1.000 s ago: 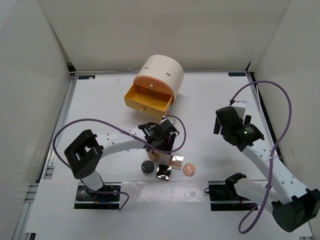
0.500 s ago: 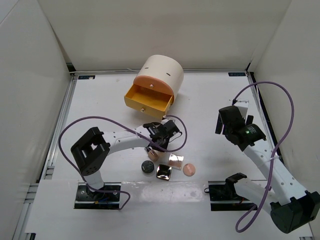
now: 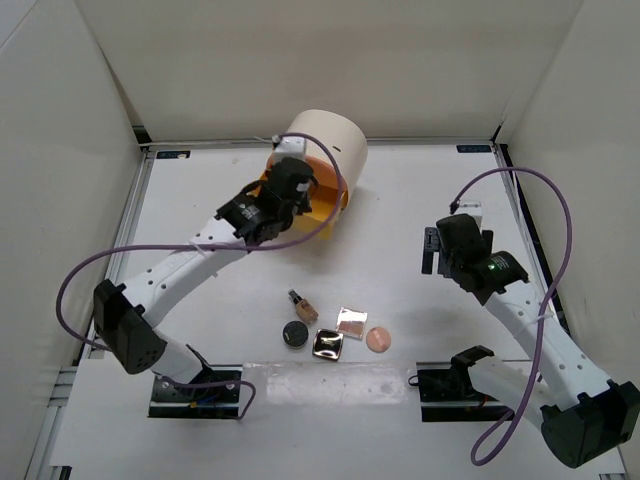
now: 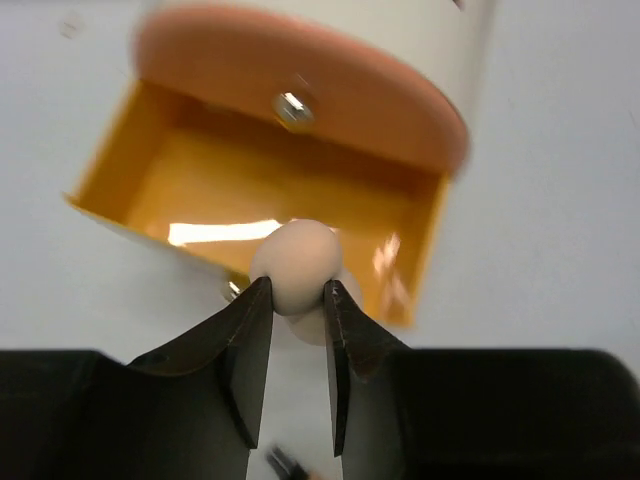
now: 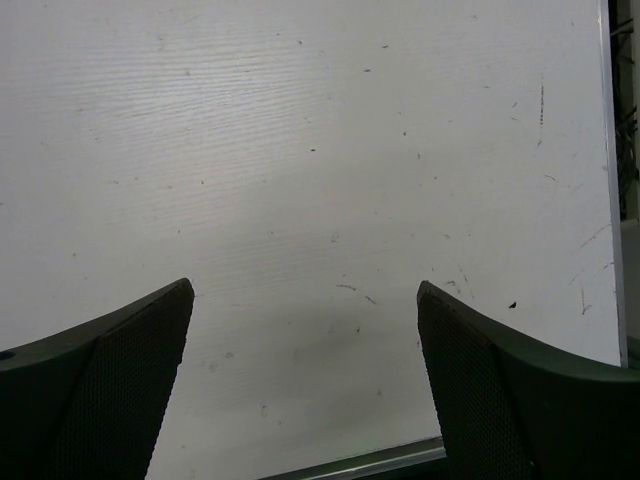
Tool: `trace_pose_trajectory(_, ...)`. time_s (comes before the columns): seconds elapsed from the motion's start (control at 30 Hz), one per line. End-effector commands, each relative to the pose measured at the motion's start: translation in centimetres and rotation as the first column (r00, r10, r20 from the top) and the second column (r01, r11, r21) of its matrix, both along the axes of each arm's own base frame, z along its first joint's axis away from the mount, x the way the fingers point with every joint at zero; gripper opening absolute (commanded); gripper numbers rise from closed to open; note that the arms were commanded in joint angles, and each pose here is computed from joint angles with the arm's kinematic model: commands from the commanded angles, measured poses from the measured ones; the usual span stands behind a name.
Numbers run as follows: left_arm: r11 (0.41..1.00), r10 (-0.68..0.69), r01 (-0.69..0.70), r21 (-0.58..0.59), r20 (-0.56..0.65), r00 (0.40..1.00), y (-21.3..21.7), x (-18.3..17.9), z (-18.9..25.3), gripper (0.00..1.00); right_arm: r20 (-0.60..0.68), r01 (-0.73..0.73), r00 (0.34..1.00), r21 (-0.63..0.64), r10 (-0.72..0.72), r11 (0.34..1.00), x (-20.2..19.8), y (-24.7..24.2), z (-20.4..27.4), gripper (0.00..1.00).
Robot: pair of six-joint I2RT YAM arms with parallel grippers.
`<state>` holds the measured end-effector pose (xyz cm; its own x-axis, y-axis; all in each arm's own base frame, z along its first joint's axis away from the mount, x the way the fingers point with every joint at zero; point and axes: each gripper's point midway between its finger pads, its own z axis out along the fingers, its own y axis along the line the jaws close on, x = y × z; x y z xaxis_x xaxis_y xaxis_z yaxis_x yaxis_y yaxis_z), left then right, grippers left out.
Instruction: Organize the makeup
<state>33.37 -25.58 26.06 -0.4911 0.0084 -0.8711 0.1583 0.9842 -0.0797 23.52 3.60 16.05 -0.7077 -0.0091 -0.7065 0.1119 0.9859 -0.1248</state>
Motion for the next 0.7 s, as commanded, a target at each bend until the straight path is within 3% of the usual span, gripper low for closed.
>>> trace_pose_trajectory(0.0,0.994,0.108,-0.111,0.022,0.106,0.989,3.6,4.1,2.7,0.37,0.002,-0.057,0.998,0.011,0.057,0.998,0.3,0.7,-0.1,0.94)
trace_pose_trajectory(0.17,0.993,0.116,-0.116,-0.001,0.090,0.989,4.5,9.1,1.4,0.46,-0.019,-0.149,0.989,0.018,0.149,0.989,-0.1,1.8,-0.3,0.94)
trace_pose_trajectory(0.27,0.991,0.129,-0.130,0.008,0.066,0.989,4.8,10.6,1.5,0.62,-0.022,-0.286,0.957,0.082,0.288,0.955,-0.4,4.0,-0.4,0.95)
trace_pose_trajectory(0.3,0.991,0.128,-0.129,0.023,0.044,0.991,4.8,10.9,0.8,0.78,-0.020,-0.326,0.944,0.101,0.329,0.940,-0.4,4.7,-0.2,0.95)
trace_pose_trajectory(0.43,0.994,0.107,-0.106,-0.013,0.047,0.993,4.4,10.9,2.2,0.94,-0.066,-0.507,0.847,0.191,0.527,0.840,-2.1,8.7,-1.1,0.93)
trace_pose_trajectory(0.6,0.995,0.094,-0.091,-0.049,0.063,0.994,5.7,8.0,4.6,0.98,-0.135,-0.626,0.745,0.199,0.654,0.754,-4.4,12.5,-2.9,0.87)
trace_pose_trajectory(0.67,0.997,0.073,-0.073,-0.031,-0.007,0.997,6.2,6.1,2.5,0.98,-0.179,-0.674,0.683,0.219,0.708,0.706,-5.5,14.8,-3.4,0.84)
